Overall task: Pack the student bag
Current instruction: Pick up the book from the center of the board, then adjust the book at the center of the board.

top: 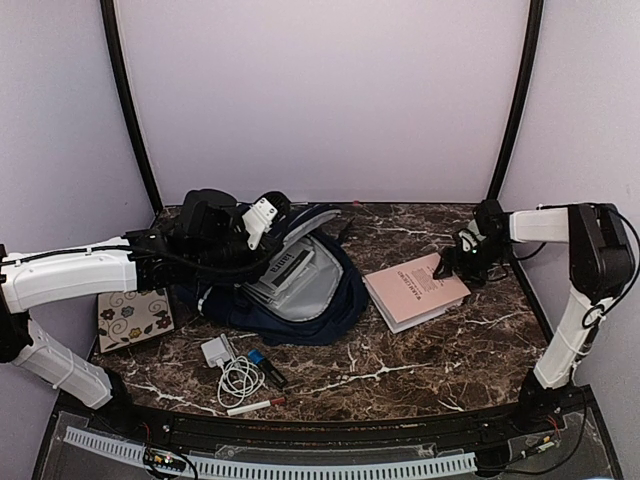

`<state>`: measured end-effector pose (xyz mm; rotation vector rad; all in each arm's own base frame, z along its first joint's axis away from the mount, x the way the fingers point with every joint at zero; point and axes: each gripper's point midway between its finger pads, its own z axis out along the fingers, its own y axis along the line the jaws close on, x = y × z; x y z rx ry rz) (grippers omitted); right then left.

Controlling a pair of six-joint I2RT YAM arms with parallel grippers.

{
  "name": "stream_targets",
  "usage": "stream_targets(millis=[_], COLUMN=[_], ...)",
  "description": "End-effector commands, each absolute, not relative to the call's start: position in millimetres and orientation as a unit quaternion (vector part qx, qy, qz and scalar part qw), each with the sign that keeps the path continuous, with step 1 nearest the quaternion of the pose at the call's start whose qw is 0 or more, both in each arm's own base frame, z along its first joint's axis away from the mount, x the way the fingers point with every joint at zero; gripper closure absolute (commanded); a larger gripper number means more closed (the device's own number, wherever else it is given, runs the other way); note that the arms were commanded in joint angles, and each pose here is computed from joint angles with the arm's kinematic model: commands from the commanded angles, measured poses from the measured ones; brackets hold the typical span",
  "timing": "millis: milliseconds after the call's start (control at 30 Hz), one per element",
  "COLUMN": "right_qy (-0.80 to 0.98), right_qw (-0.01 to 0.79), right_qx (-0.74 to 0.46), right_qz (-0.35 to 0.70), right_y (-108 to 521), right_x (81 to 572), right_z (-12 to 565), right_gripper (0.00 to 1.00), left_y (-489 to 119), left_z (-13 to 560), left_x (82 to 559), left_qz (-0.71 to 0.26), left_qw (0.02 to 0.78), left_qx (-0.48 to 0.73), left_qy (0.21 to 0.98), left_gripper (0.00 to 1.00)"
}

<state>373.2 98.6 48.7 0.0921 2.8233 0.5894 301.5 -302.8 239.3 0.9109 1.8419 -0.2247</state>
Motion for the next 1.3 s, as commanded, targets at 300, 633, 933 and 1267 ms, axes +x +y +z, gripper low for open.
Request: stream_targets(millis=[300,633,933,1267], right_qy=[0.874,0.873,0.915,0.952], right_qw=[0.161,0.193,0.194,0.187], right_qx=[-0.056,-0.029,0.077,0.133], right_qz=[0.456,0.447,0.344,0.2], right_y=[193.8,224.1,192.8,142.3], right_x=[317.6,300.8,285.3,279.8], right_z=[142.3,169.2,111.9,74.0], right_gripper=[0.36,0.39,0.33,0.11], left_y=[-301.1,-301.5,-301.8,-302.0], left_z=[277.1,277.2,276.8,276.9], left_x=[308.9,308.6,308.2,308.0], left_qz=[-0.102,-0.103,-0.104,-0.105], left_qw=[0.558,0.558,0.557,0.557], left_qx=[0.348,0.349,0.35,0.35], left_qy=[0.746,0.746,0.746,0.746], left_gripper=[1.0,1.0,1.0,1.0])
